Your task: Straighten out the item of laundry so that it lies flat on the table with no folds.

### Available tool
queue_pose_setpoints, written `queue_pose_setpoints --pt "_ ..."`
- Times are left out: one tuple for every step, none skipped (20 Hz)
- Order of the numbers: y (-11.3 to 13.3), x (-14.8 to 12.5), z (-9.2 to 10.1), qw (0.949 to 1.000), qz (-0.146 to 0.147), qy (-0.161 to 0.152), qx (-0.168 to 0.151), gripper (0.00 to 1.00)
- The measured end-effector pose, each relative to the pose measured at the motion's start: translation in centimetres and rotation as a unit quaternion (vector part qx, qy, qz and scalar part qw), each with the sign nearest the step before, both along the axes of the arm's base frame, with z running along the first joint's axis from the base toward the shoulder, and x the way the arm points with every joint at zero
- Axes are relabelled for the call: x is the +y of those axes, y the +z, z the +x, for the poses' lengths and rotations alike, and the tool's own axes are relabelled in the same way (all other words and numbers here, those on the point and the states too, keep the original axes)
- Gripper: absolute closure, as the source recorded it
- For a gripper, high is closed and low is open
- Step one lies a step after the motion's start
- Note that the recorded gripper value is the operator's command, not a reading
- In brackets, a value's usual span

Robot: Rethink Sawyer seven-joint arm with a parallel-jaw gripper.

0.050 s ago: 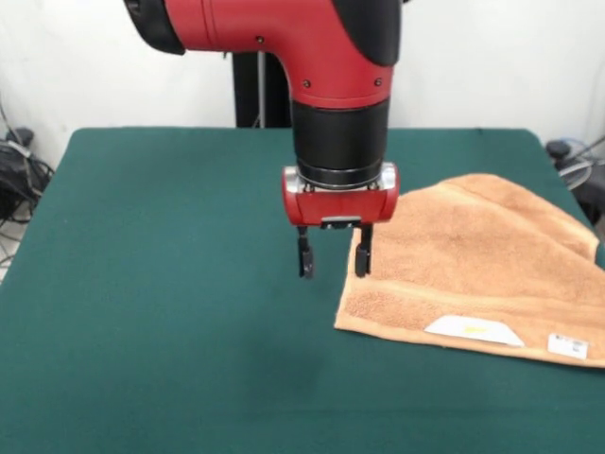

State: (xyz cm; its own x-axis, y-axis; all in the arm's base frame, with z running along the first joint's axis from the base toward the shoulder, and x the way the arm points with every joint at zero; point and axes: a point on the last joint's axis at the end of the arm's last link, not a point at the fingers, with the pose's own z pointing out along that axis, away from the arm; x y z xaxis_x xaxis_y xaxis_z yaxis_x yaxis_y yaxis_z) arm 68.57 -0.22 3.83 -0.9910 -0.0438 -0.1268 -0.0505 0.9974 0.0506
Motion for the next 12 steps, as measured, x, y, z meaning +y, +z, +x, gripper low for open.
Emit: queue_pose_setpoints --pt "-0.1 0.1 -0.1 1.0 0.001 0.0 0.0 0.0" --pt "-0.3 0.2 -0.3 1.0 0.001 0.001 0.0 0.0" --pt "-0.6 0.3 -0.4 1.0 0.003 0.001 0.0 0.0" --pt "-0.9 0.3 -0.5 1.0 0.004 0.0 0.0 0.0" --pt "-1.3 0.4 -0.6 1.0 0.005 0.0 0.0 0.0" --pt "-1.6 0.5 -0.7 1.0 0.006 0.0 0.0 0.0" --pt "-1.9 0.5 -0.8 1.0 0.007 0.0 0.0 0.0" --pt "-2.3 0.6 -0.9 1.0 0.009 -0.001 0.0 0.0" --pt "-2.9 0.7 -1.1 0.9999 0.011 -0.001 0.0 0.0" --pt "-3.3 0.8 -1.2 0.9999 0.013 -0.001 0.0 0.0" --pt "-4.0 1.0 -1.4 0.9999 0.015 -0.002 0.0 0.0" --pt "-4.2 1.1 -1.5 0.9999 0.016 -0.002 0.001 0.0"
